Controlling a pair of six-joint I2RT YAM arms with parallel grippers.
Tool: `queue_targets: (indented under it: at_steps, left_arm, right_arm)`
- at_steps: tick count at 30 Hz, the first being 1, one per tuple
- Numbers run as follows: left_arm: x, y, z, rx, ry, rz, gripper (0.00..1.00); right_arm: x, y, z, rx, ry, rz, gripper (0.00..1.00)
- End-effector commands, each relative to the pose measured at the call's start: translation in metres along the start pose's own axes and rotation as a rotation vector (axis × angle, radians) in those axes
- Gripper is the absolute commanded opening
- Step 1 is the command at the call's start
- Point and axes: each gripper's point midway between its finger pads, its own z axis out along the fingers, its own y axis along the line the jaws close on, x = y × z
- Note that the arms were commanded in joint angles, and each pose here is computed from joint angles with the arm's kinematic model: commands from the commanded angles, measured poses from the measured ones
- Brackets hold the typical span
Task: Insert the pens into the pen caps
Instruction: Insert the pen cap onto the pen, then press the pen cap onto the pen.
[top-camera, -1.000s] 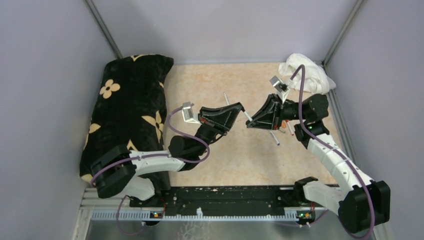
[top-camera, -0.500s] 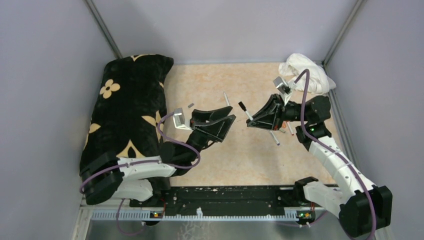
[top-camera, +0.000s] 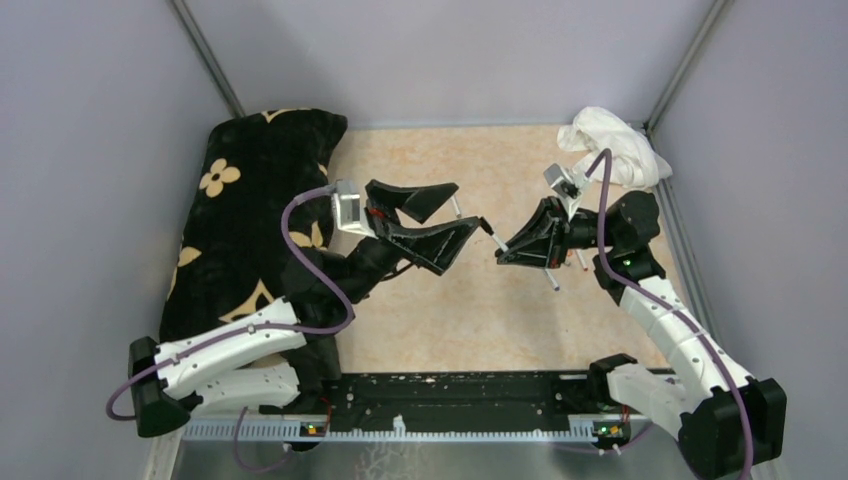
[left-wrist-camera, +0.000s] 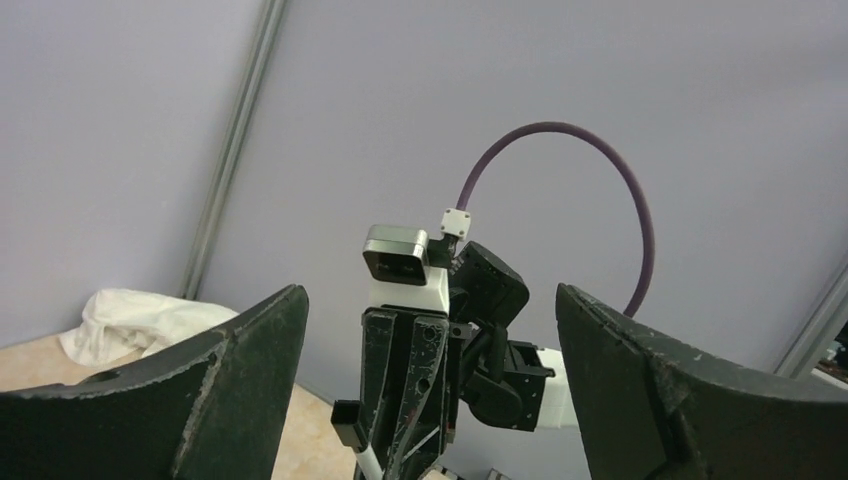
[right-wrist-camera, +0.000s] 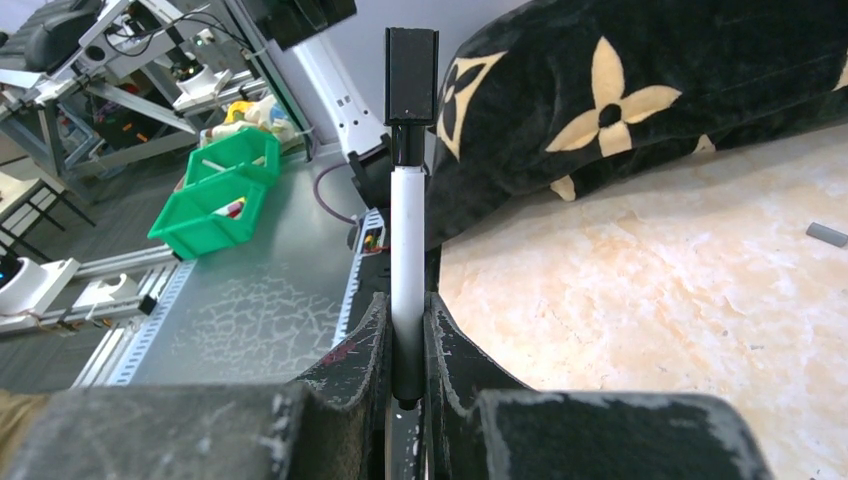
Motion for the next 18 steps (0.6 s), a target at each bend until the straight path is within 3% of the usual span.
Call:
queue_targets:
  at_steps: [1,8,18]
  left_arm:
    - [0.044,0.018,-0.005,-0.058,0.24,0.057,0.95]
    - [0.055,0.013,0.008,-0.017,0.321,0.001,0.8]
    - [0.062,0.019,0.011,-0.018,0.35,-0.047,0.67]
  right_arm:
    - [0.003,0.007,-0.004,-0.019,0.012,-0.056,0.0]
    - [0.003,0.008,-0.004,-0.02,0.013,-0.055,0.0]
    - [0.003,0.008,-0.004,-0.02,0.013,-0.058,0.0]
